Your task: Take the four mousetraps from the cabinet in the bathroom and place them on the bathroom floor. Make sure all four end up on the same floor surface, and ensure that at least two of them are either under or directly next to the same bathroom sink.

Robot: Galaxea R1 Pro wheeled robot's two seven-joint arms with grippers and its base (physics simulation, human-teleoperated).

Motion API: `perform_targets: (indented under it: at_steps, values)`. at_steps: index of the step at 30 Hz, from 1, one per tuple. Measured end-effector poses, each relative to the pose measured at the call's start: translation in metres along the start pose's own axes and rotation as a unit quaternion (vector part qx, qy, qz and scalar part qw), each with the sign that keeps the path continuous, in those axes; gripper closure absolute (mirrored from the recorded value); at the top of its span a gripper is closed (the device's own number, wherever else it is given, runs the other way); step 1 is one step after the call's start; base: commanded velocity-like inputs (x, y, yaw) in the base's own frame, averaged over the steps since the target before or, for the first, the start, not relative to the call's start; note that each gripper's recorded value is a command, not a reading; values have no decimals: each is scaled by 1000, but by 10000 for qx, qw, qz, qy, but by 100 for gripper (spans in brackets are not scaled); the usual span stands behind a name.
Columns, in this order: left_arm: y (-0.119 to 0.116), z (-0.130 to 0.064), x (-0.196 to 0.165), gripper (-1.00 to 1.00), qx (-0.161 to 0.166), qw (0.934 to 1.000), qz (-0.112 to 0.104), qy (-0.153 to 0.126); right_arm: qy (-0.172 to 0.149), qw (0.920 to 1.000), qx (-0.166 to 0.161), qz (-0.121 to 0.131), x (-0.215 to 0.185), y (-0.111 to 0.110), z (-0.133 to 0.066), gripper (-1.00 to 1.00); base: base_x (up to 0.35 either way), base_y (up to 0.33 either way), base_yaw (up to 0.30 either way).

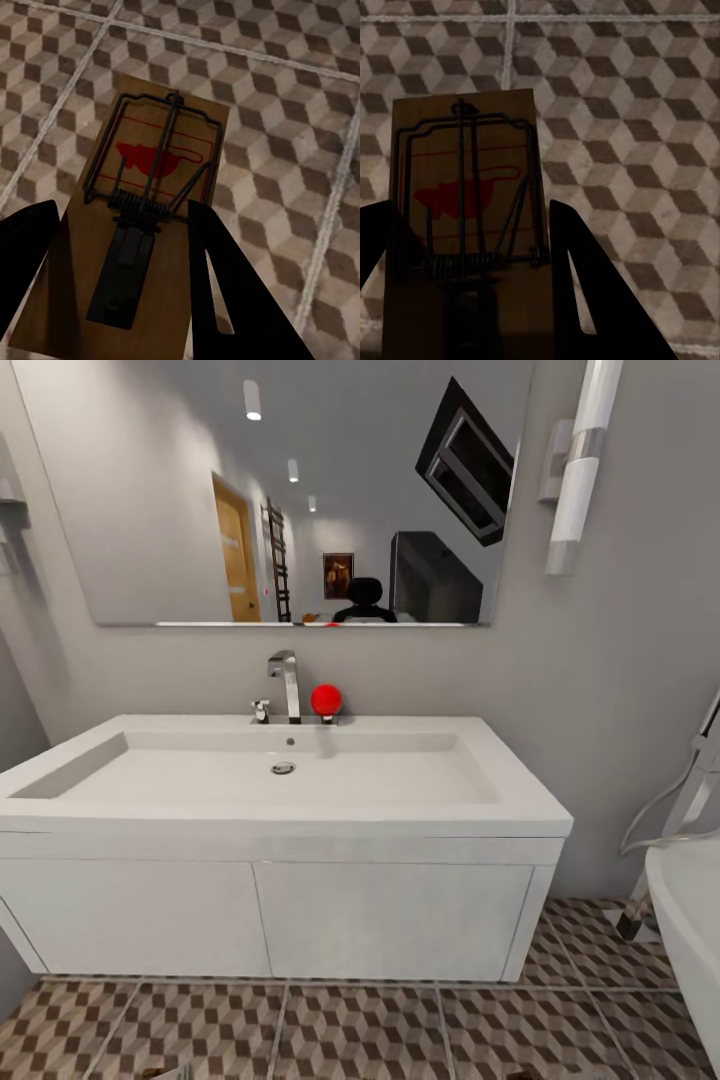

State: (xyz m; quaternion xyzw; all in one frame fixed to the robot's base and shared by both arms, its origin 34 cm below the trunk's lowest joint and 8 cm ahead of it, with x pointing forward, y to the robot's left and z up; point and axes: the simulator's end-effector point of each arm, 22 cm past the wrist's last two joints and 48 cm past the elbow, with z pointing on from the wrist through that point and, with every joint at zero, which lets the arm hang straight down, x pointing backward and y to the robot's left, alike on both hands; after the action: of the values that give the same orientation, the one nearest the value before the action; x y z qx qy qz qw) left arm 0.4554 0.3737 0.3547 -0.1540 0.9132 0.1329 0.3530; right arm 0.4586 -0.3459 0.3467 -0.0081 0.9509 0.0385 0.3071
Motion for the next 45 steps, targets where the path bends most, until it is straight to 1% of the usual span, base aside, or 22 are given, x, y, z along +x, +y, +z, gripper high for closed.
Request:
perform_targets:
  at_steps: [12,16,20,45]
  values:
    - [-1,15,22,100,-15,10000,-12,12,-96,9999,38,-25,14,-3,18,100,0,0,0]
    - [0,20,29,100,-23,10000,-23,13,-104,9998,177,-22,20,-8,24,100,0,0,0]
    - [0,26,36,100,-41,10000,-30,13,-154,9996,215,-32,22,-10,31,100,0,0,0]
    - [-3,57,84,100,-42,10000,-44,6,-179,9996,224,-38,63,-14,68,100,0,0,0]
